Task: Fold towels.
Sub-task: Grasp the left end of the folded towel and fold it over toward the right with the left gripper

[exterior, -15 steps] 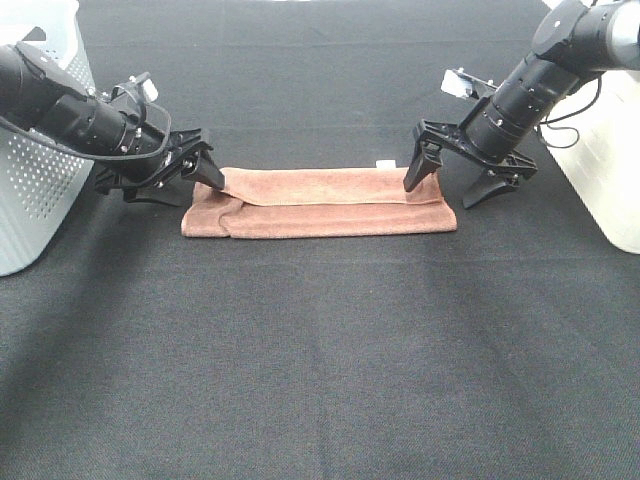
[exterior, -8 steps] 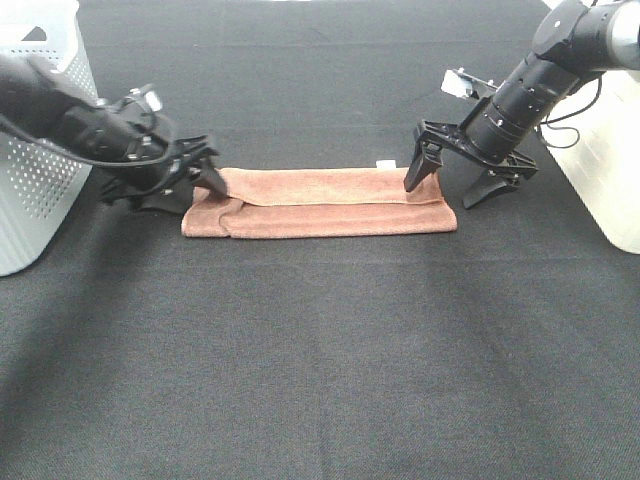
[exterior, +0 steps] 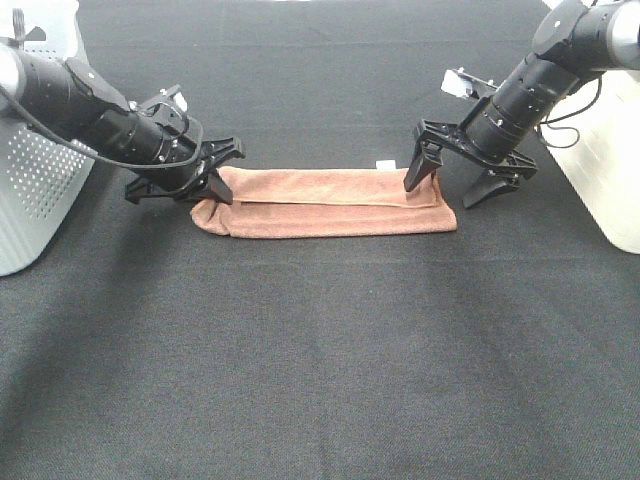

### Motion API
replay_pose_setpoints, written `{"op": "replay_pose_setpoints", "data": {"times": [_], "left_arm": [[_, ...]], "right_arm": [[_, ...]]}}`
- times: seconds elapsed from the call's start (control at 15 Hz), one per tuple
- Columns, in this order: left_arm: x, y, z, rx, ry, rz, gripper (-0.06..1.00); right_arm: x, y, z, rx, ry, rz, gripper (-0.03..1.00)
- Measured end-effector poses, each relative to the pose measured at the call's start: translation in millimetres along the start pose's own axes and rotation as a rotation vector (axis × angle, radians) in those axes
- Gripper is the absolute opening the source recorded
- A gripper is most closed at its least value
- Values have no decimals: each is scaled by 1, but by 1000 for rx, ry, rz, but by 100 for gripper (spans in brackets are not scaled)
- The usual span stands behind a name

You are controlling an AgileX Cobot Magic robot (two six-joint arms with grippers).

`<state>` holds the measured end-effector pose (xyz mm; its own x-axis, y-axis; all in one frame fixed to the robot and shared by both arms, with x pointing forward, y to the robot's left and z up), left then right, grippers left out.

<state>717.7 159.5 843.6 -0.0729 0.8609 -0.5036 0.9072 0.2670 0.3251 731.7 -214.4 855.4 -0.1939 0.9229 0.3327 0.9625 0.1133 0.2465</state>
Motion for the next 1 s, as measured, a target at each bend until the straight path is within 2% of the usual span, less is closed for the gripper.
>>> {"op": "replay_pose_setpoints", "data": {"times": [0.2,0.27,0.33,0.47,0.6,0.87,1.0], "left_arm": [[-16,15,-41,-20,54,82,3],[-16,15,-41,-20,54,82,3],[-21,22,-59,3,106,113,3],[-26,29,-74,45,152,98,3],[-37,36,-88,68,159,112,3],[-107,23,-91,58,74,192,3],[-137,7,-74,47,23,172,3]], "right_arm": [[0,0,0,2,1,0,87],[0,0,0,2,1,0,87],[0,-1,0,8,2,0,87],[0,-1,0,11,4,0,87],[1,-2,0,18,6,0,87],[1,-2,0,17,6,0,87],[1,-2,0,17,6,0,87]]}}
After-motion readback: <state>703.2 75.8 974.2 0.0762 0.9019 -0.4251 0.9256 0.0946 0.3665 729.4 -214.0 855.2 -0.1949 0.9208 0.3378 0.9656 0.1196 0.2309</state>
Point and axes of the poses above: a point on each arm's last joint axis where the gripper is mounted, z pointing out along that axis toward the gripper, x along the wrist's bending axis when the last joint is at zero, y = z × x, the point moved 4 cm from there along z, pointing out along that axis toward the gripper, and after that the axes turned 6 degrees about -z, right-handed, at the moved point
